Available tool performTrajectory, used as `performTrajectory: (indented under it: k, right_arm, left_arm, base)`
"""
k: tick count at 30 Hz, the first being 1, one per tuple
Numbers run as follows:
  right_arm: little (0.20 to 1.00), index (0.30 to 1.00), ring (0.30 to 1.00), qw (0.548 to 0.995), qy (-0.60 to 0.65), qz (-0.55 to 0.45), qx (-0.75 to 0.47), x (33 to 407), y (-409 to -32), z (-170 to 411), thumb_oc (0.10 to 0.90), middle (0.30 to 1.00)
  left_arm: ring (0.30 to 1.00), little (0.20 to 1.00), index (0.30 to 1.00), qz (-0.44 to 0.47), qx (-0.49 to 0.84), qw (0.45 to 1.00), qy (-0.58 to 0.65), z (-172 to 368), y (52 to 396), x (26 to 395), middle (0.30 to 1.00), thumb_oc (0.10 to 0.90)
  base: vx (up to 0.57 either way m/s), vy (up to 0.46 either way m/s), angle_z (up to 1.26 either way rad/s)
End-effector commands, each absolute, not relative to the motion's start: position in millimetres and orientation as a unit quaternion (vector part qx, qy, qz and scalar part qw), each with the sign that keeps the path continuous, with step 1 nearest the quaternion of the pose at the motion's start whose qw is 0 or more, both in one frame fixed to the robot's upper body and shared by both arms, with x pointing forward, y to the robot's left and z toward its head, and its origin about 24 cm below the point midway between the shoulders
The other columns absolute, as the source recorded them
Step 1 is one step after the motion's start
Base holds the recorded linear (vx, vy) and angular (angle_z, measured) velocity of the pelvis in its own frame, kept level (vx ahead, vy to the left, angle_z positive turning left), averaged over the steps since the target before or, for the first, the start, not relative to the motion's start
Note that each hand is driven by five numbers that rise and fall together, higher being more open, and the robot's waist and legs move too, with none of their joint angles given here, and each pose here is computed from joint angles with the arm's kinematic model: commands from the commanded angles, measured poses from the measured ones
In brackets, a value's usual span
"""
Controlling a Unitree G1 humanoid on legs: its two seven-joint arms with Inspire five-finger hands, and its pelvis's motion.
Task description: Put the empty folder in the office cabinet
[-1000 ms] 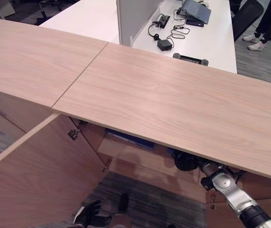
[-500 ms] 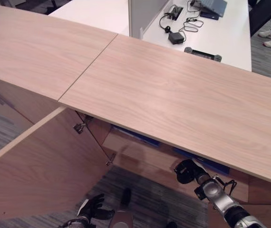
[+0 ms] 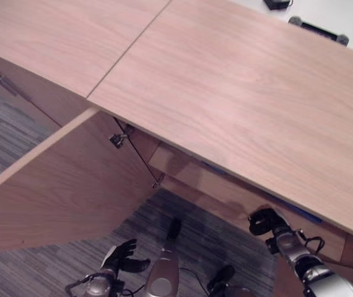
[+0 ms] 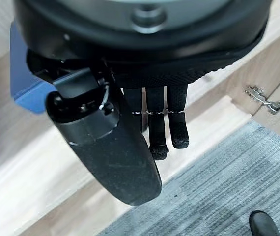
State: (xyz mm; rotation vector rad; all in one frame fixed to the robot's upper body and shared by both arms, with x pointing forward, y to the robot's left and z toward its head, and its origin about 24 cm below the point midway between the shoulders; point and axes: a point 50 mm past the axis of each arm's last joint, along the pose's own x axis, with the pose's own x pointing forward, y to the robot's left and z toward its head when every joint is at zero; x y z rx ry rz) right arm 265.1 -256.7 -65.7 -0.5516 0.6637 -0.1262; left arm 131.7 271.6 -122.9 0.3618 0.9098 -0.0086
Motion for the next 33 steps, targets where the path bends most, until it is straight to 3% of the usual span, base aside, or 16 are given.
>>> performTrajectory:
  k: [1, 6, 18, 25, 33]
  right_arm:
    - [0.3, 0.3, 0.3, 0.913, 0.247, -0.184, -0.266, 299.5, -293.4, -14.1, 0.4, 0.3]
    - [0.3, 0.3, 0.3, 0.9, 0.228, -0.263, -0.261, 301.7, -336.6, 18.0, 0.4, 0.3]
    - [0.3, 0.3, 0.3, 0.883, 0.167, -0.357, -0.257, 305.6, -387.6, 81.3, 0.4, 0.3]
    - [0.3, 0.3, 0.3, 0.872, 0.157, -0.362, -0.291, 305.6, -399.4, 100.5, 0.4, 0.3]
    - [0.3, 0.3, 0.3, 0.888, 0.152, -0.345, -0.264, 311.4, -383.0, 86.3, 0.4, 0.3]
  left_arm:
    - [0.9, 0.9, 0.9, -0.04, 0.186, 0.902, 0.388, -112.8, 260.0, 151.4, 0.9, 0.8]
    - [0.9, 0.9, 0.9, -0.07, 0.18, 0.922, 0.337, -98.3, 248.2, 169.8, 0.9, 0.8]
    - [0.9, 0.9, 0.9, -0.111, 0.17, 0.928, 0.313, -92.5, 233.7, 175.4, 0.9, 0.8]
    - [0.9, 0.9, 0.9, -0.126, 0.165, 0.927, 0.312, -92.6, 229.4, 173.4, 0.9, 0.8]
    - [0.9, 0.9, 0.9, -0.128, 0.16, 0.928, 0.311, -94.2, 224.6, 173.6, 0.9, 0.8]
  base:
    - [0.05, -0.068, 0.14]
    - [-0.01, -0.007, 0.35]
    - [-0.01, 0.008, 0.09]
    - [0.01, -0.001, -0.02]
    - [0.01, 0.004, 0.02]
